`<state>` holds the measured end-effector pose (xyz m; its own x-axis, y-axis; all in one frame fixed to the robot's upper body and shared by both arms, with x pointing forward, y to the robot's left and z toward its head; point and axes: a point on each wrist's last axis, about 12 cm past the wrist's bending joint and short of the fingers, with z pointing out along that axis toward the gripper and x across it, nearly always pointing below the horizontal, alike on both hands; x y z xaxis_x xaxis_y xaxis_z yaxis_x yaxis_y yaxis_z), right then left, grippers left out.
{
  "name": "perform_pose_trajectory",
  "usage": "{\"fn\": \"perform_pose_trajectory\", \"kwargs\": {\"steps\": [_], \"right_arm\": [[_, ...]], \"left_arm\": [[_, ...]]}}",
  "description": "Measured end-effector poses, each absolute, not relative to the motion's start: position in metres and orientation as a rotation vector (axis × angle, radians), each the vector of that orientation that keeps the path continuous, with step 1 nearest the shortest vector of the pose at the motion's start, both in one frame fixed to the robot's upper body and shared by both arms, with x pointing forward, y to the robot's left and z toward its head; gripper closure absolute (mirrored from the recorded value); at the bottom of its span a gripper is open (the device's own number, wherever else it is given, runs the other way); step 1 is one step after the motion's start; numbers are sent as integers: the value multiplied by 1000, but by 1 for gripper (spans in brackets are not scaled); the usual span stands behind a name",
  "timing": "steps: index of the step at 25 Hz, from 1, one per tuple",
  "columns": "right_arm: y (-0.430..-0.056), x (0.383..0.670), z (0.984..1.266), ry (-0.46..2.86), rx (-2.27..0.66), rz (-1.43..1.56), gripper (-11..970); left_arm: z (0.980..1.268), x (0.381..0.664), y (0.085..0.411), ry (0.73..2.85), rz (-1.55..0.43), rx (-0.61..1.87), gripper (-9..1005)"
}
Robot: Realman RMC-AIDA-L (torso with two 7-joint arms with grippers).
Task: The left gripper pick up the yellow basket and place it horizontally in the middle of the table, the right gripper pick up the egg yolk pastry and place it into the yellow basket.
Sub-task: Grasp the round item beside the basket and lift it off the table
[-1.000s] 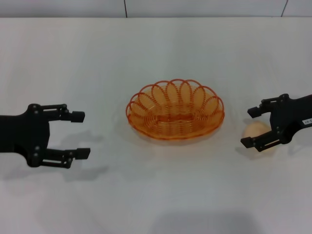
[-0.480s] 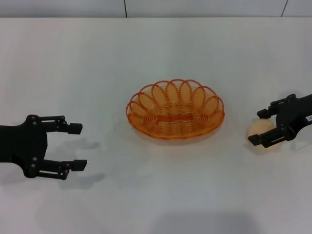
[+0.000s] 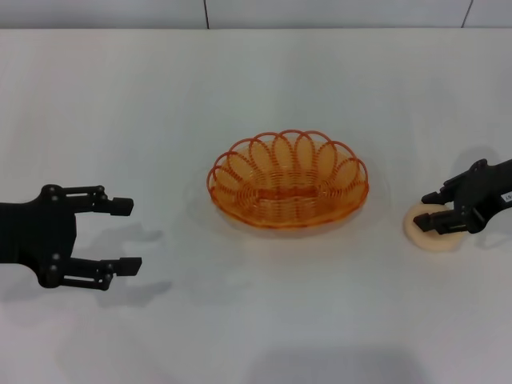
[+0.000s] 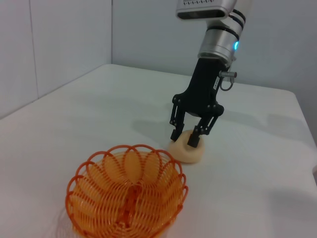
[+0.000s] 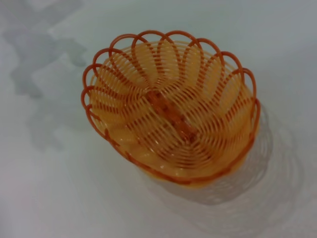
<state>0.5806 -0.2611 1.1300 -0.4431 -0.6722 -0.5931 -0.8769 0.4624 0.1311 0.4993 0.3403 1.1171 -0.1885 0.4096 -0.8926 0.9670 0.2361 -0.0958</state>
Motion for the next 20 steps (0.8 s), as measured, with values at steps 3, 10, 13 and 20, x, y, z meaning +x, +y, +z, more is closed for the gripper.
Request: {"fn": "perform_pose_trajectory", "kwargs": {"steps": [3, 10, 13, 20], "right_arm": [[-261, 582, 1130, 2250, -1286, 585, 614], [-261, 583, 1125, 2259, -1279, 577, 767], [-261, 584, 1125, 2257, -1279, 570, 820], [-263, 585, 1132, 2239, -1278, 558, 905]], "left_arm": [[1117, 499, 340, 1736, -909, 1280, 178], [1119, 501, 339, 1730, -906, 1287, 178], [1120, 503, 339, 1727, -902, 1285, 178], [1121, 504, 340, 1725, -894, 1286, 179]]}}
